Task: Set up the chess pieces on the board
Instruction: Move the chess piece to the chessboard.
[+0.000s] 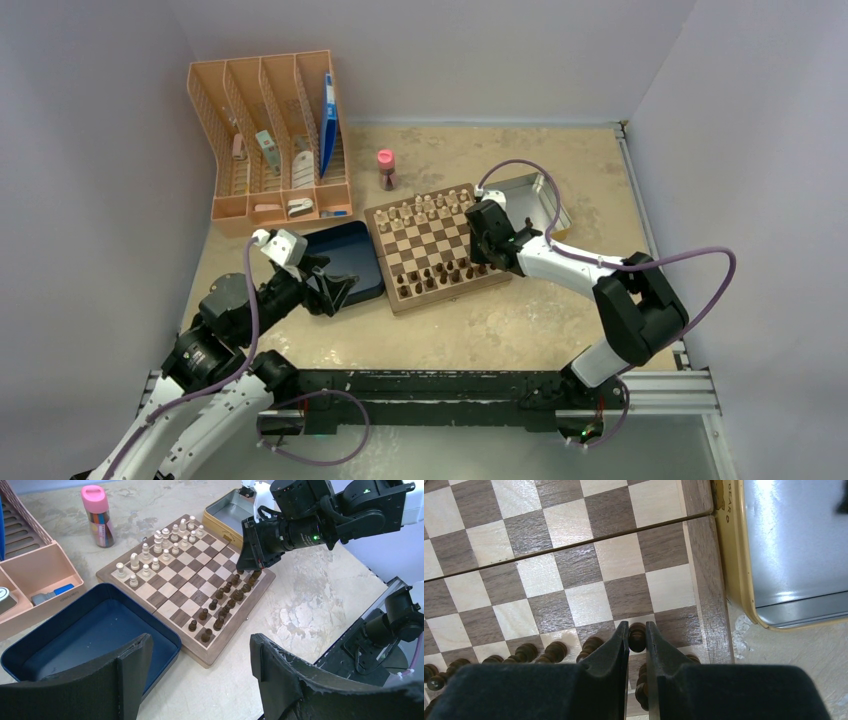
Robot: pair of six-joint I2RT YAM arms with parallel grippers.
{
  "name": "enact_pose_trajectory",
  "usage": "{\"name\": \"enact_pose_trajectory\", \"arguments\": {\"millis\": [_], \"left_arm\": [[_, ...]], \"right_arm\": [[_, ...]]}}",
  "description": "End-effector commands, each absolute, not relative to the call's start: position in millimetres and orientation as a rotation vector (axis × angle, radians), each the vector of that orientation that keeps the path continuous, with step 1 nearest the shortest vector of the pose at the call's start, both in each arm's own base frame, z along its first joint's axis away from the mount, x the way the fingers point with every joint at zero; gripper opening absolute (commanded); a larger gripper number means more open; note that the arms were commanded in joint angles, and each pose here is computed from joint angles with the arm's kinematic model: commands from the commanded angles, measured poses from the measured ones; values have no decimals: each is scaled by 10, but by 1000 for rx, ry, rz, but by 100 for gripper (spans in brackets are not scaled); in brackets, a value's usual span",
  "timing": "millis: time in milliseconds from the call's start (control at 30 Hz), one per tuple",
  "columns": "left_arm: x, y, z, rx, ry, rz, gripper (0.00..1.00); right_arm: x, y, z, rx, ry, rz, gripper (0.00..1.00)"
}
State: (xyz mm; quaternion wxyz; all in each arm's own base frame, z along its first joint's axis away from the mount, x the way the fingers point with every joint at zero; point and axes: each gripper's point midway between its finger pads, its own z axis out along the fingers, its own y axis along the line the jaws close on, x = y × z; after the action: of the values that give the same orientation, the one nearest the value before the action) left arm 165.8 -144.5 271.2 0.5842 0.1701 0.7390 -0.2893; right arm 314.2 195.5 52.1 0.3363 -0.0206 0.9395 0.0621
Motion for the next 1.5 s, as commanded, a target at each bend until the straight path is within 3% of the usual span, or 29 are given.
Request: {"name": "enact_pose_trajectory", "arguments": {"millis": [0,800,1067,1467], "left_arm": [[1678,-1446,2772,379,1698,-681,71],[1663,-1437,2783,376,1693,-684,71],[1649,-1427,2794,372,1688,-688,71],[1662,-1452,2752,379,1712,-689,71]], "right_arm": [[3090,2012,561,-74,2460,184,16],[3136,2007,718,-59,2428,172,23],[3159,2101,923,-75,2380,252,30],[3167,2150,1336,-59,2285,348,32]]}}
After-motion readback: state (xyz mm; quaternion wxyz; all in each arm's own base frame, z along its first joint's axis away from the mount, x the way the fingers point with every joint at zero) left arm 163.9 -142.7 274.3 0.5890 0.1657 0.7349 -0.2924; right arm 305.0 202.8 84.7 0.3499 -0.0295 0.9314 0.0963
